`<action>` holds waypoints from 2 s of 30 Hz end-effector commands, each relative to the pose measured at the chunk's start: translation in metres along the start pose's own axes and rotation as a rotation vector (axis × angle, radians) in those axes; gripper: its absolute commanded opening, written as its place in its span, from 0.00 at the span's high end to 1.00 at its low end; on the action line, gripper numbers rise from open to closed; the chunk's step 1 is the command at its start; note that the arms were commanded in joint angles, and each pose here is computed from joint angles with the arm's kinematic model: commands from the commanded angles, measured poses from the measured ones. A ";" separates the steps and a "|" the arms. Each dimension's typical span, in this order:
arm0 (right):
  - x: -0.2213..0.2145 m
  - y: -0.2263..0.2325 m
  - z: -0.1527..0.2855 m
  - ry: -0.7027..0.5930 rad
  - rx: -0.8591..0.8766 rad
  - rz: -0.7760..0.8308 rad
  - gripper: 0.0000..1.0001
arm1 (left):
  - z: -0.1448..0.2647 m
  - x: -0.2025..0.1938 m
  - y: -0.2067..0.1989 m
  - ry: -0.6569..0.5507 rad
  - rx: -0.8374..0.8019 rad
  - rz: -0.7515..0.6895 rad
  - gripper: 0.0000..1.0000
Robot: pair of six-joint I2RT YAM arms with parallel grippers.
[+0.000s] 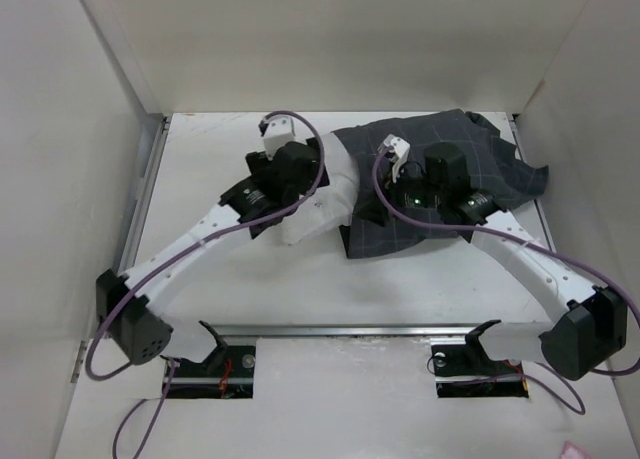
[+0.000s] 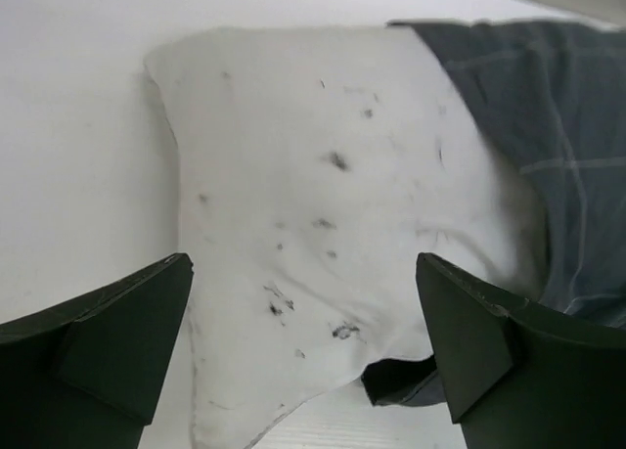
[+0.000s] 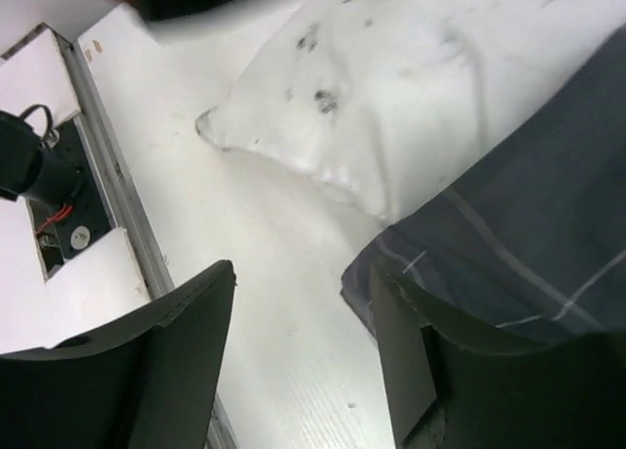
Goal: Put the pillow into the pillowcase
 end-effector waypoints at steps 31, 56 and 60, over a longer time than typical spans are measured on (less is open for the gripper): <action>0.053 -0.135 -0.035 0.465 -1.351 0.223 0.25 | -0.047 -0.100 0.181 0.227 0.173 0.411 0.00; 0.247 -0.063 0.009 -0.307 -0.904 0.151 1.00 | -0.059 -0.105 0.162 0.233 0.005 0.401 0.00; 0.274 -0.059 0.036 -0.399 -0.926 0.140 1.00 | -0.051 -0.107 0.167 0.208 -0.001 0.414 0.00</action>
Point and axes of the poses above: each gripper's point midway between its finger pads, its own z axis back along the fingers, its own y axis along the line the jaws close on, x = y × z, the point moved 3 cm from there along z, back along the fingers, and after that the axes turned 9 degrees about z, right-handed, at the moved point
